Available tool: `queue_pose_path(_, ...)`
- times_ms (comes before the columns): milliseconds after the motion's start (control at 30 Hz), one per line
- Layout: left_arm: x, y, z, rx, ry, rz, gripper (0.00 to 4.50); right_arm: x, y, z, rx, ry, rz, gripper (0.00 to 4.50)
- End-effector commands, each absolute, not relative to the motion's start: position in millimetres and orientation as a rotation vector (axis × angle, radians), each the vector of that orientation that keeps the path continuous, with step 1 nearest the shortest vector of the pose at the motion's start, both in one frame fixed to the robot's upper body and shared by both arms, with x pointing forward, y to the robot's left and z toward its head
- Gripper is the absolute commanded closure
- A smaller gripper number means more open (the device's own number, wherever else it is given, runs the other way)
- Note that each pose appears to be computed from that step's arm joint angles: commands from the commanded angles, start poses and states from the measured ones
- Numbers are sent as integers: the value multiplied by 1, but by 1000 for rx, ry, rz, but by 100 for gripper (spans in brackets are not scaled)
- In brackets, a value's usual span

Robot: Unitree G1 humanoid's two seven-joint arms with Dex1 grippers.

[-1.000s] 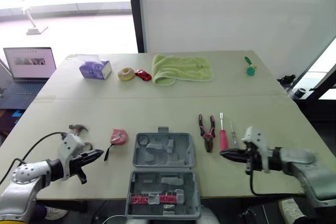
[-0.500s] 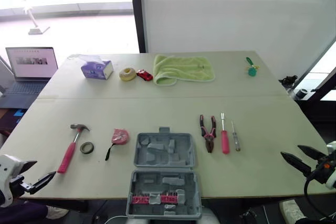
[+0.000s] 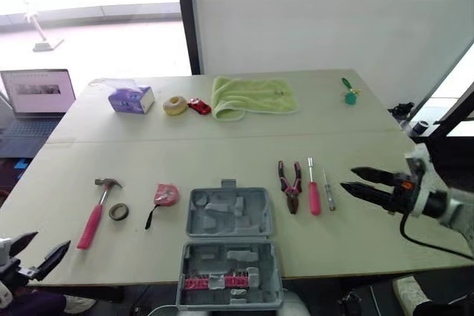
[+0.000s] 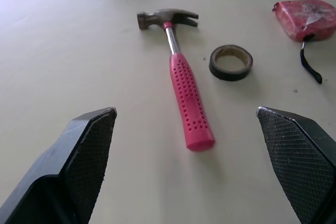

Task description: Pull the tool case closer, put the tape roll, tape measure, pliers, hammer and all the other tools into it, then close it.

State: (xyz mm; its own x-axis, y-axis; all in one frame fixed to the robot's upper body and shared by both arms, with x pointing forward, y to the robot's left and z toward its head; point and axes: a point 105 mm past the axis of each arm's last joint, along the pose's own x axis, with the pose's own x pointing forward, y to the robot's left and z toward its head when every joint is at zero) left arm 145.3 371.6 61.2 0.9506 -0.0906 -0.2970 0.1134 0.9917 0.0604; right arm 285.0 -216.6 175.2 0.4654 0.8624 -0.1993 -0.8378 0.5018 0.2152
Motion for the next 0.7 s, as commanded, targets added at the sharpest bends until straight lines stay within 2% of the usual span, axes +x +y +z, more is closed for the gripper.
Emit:
queue_pose_path(33, 138, 353, 70, 97, 264, -111, 0, 278, -180, 200, 65, 320, 1243, 5)
queue_pose_path(167, 120, 342, 74, 70, 237, -26, 0, 281, -145, 218, -30, 325, 1402, 5)
queue_pose_path(267, 108, 316, 73, 58, 241, -4, 0, 284, -117, 224, -188, 319, 1518, 5)
queue_pose_path(367, 107, 301, 66, 55, 285, 37, 0, 288, -104, 227, -275, 314, 1566, 5)
queue_pose_path(467, 119, 294, 67, 37, 284, 86, 0, 295, -99, 228, -346, 298, 1566, 5)
queue_pose_path(700, 181, 285, 82, 53, 279, 84, 0, 295, -97, 219, -418, 312, 1568, 5)
